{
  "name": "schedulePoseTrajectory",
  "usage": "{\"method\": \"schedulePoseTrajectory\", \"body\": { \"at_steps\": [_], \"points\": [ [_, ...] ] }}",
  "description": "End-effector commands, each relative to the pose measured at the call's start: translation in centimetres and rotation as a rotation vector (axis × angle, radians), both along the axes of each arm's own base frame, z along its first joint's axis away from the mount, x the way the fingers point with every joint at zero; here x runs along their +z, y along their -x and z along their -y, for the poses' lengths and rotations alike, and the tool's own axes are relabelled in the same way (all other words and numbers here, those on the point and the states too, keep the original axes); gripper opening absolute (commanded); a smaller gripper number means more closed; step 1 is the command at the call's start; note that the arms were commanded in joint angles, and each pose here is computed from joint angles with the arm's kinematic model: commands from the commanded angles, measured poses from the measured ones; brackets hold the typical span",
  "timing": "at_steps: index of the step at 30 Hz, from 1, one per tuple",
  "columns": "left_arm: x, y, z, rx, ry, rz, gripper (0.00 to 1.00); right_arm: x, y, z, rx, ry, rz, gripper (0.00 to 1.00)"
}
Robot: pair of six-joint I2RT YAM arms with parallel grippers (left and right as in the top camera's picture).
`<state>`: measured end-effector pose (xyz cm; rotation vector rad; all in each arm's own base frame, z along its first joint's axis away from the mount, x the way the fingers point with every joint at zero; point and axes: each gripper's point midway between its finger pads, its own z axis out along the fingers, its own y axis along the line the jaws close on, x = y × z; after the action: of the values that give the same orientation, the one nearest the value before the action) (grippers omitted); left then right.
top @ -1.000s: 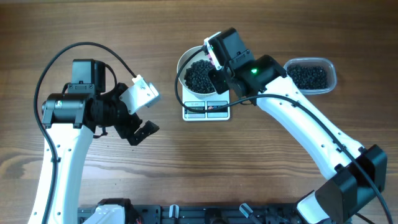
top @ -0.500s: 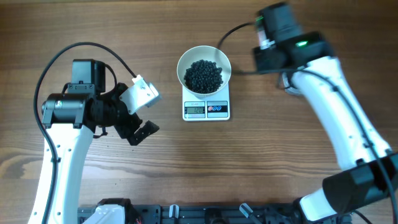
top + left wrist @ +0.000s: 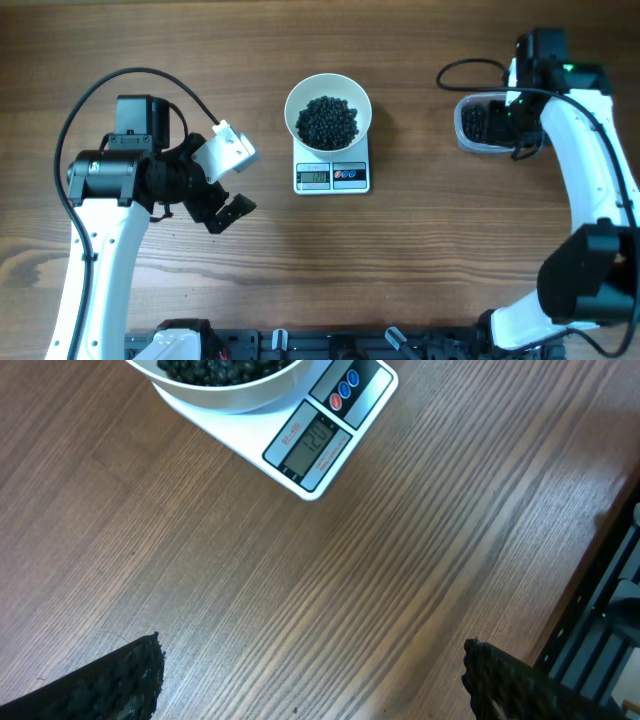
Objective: Scoop item into bowl and weigh 150g on scale
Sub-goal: 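Return the scoop with the right gripper into the bean container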
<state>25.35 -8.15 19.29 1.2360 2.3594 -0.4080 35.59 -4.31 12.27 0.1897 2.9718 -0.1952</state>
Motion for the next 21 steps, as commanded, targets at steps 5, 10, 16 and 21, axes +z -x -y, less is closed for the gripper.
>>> {"method": "schedulePoseTrajectory", "body": {
  "at_steps": [5,10,16,21],
  "points": [
    [0.0,0.1,0.1,-0.015,0.011,0.008,1.0,-3.3,-2.1,0.6,0.006,0.031,-0.006,0.04],
    [0.0,0.1,0.1,-0.015,0.011,0.007,1.0,-3.6,-1.9,-3.5,0.147,-0.191,-0.018,0.04],
    [0.0,0.1,0.1,-0.015,0.011,0.008,1.0,-3.1,-2.0,-4.1,0.154,-0.368,0.015,0.04],
    [0.0,0.1,0.1,-0.015,0.011,0.007,1.0,-2.4,-2.0,-2.1,0.073,-0.496,0.06,0.04]
  ]
}}
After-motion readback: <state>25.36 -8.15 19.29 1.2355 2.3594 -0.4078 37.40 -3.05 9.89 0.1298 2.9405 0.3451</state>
